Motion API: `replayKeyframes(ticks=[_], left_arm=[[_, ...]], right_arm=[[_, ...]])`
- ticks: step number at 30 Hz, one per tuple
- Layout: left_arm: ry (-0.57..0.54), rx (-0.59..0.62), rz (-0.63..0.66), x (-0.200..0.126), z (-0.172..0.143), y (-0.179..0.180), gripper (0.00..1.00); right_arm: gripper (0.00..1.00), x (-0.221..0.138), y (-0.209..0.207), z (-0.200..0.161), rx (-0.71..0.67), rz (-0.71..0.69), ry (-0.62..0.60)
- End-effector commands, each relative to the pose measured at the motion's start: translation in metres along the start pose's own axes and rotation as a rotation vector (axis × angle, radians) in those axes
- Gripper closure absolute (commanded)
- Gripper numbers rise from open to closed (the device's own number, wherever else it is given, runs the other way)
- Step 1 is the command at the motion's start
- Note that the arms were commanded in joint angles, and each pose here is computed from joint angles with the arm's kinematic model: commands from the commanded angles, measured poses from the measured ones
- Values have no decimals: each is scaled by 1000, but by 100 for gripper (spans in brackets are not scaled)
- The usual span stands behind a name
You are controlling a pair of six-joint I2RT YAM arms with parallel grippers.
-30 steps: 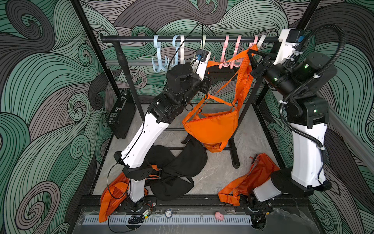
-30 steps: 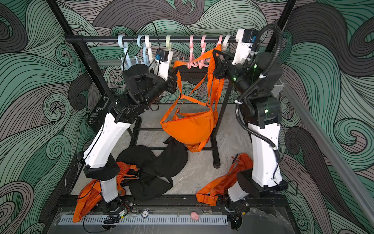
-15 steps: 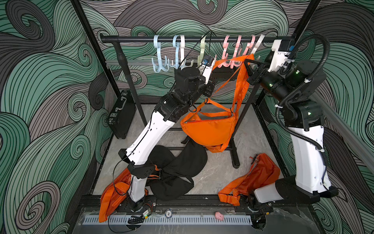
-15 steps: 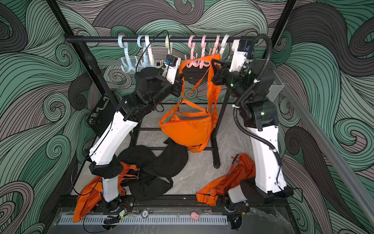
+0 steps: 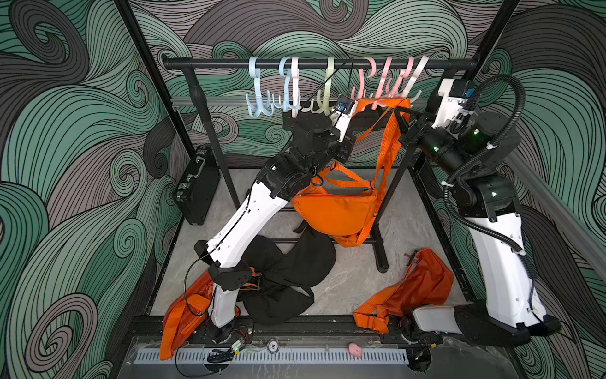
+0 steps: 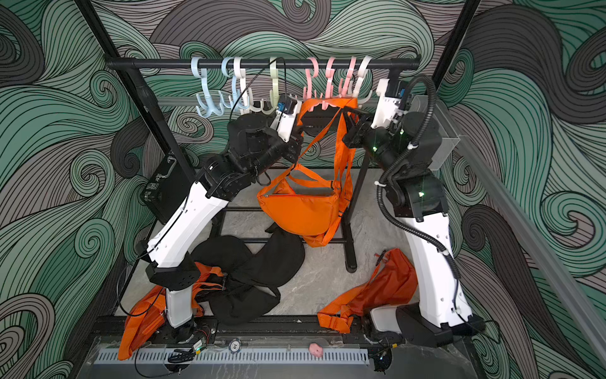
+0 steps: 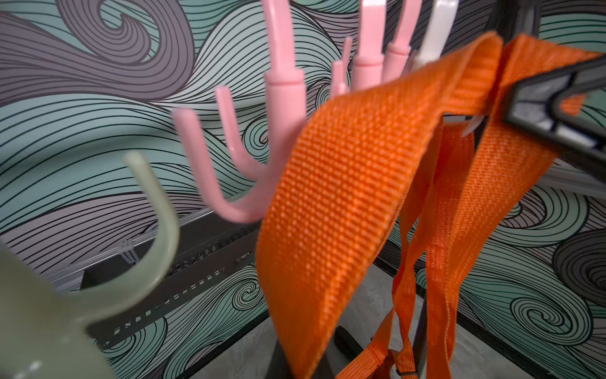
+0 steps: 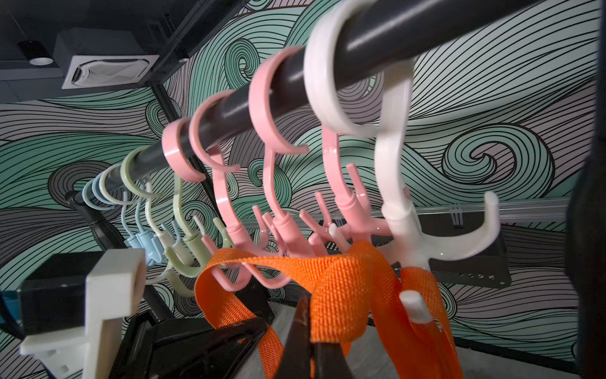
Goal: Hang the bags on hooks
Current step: Hang the bag on the hook.
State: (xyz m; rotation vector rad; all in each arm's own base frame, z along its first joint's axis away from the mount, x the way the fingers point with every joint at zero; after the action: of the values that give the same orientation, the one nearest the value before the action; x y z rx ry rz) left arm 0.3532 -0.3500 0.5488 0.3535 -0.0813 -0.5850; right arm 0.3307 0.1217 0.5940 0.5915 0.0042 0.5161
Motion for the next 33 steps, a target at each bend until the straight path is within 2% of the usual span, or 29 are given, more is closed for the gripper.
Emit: replayKeyframes(ticks=[1,9,14,23,26,33], left_arm=[[-72,-6,34,-21,27,15,100],[-154,-6,-18,-37,54,-8,100],[-200,29,-12,-47,69,-17,100],[-133,65,0,-21,46,-22,100],[-116,41,-23,-14,39,-17,100],[-87,37,-111,0,25,-40,100]], right_arm=[[100,-4,4,9,3,18,-45],[100,-5,15,18,10,58,-54],[100,-2,7,8,24,41,-34],[100,4,8,2,73,75,-19],[100,0,12,4,81,85,-25],[100,1,11,-2,107,85,-14]])
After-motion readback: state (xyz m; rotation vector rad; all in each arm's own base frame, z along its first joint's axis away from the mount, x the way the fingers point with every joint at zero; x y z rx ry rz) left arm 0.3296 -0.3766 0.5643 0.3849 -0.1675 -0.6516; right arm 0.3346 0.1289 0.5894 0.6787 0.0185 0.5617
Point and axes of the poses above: each gripper's point midway between its finger pads, its own x axis out along the fingers, its own y axis along the line the jaws close on, z = x × y, the point moved 2 cm from there along -x, back along the fingers, and after that the axes turned 14 degrees about x, right-handed, at the moved point
